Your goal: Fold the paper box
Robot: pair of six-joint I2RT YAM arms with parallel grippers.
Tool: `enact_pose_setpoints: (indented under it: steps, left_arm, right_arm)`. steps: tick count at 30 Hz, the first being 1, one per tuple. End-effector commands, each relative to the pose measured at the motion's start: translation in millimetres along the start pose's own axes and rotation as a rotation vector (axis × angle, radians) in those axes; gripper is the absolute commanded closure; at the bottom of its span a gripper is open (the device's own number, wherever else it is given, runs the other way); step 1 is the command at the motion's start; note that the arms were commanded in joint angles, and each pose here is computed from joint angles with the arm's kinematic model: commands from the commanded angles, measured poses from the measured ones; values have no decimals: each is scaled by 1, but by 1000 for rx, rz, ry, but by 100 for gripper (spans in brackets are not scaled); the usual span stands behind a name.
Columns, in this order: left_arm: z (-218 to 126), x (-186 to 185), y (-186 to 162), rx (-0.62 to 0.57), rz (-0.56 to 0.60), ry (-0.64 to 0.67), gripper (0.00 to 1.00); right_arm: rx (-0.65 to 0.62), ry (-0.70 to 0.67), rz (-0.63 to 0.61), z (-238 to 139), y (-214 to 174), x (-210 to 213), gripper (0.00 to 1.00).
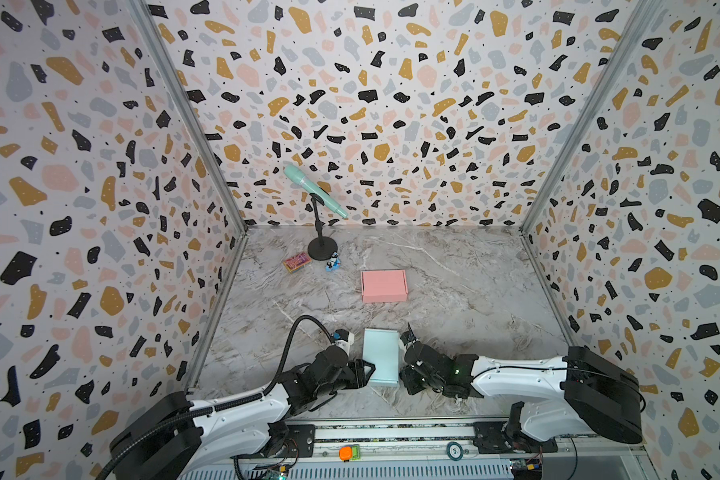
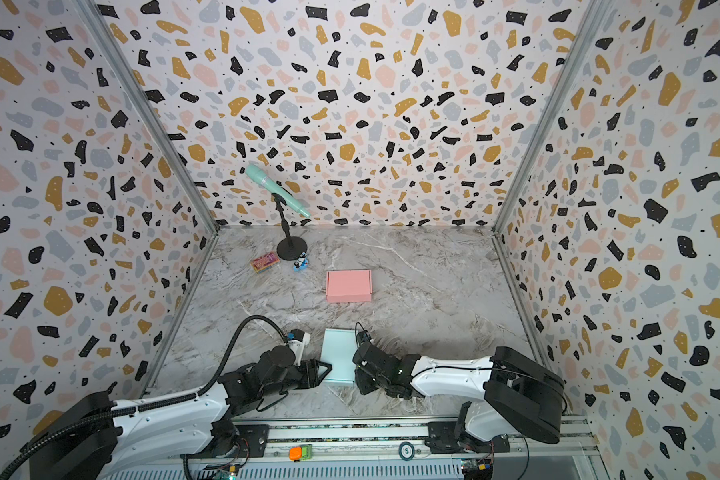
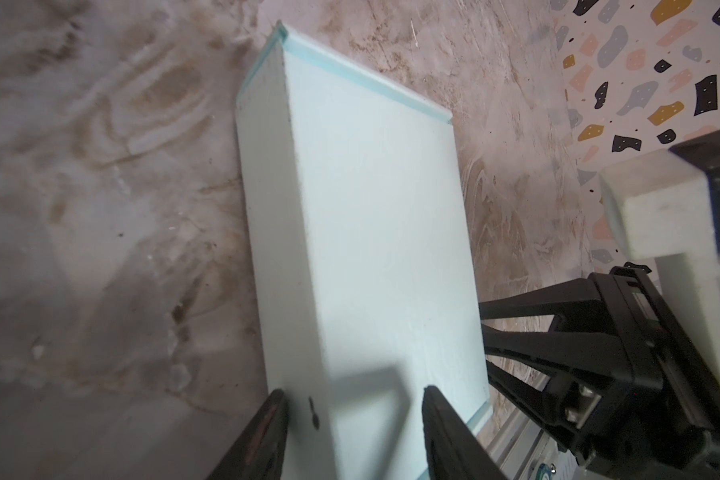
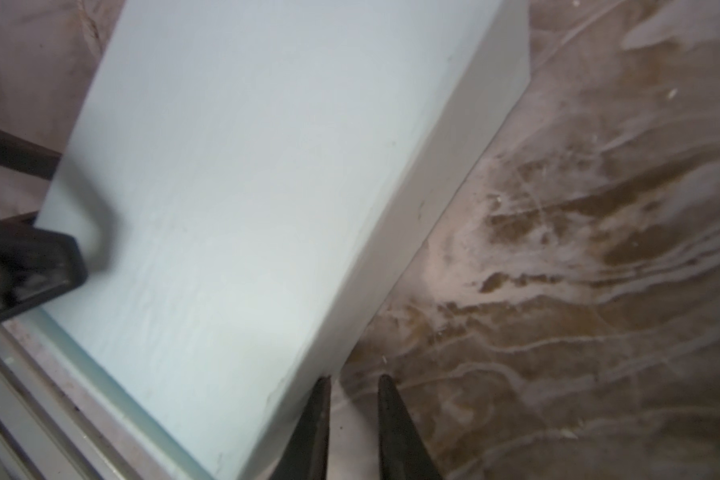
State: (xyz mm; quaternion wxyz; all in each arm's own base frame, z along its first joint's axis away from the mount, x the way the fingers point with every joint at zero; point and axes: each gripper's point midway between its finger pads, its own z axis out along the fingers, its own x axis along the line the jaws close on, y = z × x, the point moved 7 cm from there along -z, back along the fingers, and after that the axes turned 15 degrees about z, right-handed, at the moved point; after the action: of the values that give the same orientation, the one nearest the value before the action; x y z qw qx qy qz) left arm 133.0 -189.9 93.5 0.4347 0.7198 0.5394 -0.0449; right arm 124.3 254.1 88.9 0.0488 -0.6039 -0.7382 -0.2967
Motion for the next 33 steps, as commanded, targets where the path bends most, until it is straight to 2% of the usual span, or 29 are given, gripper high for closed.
enact_pose_setpoints:
  steps: [1, 7, 12, 17, 25, 29, 33]
  left_arm:
    - [-6, -37, 15, -57, 18, -217, 47]
    - [-13, -27, 14, -74, 24, -147, 48]
    - [-16, -24, 11, -76, 19, -140, 47]
    - [-14, -16, 4, -32, 32, -89, 46]
    - [-12, -19, 6, -19, 59, -94, 46]
    - [-10, -23, 13, -21, 76, -80, 46]
    - [-11, -24, 26, -19, 79, -56, 46]
  right_arm:
    - [-93, 240, -9, -14, 25, 52, 77]
    - [-76, 155, 30, -18, 7, 21, 77]
    - [-60, 117, 66, -23, -7, -2, 77]
    - [-53, 98, 76, -26, -12, -8, 77]
    - [-43, 64, 86, -28, -20, -13, 77]
    - [-72, 38, 79, -30, -10, -14, 77]
    - [-108, 39, 80, -35, 7, -14, 86]
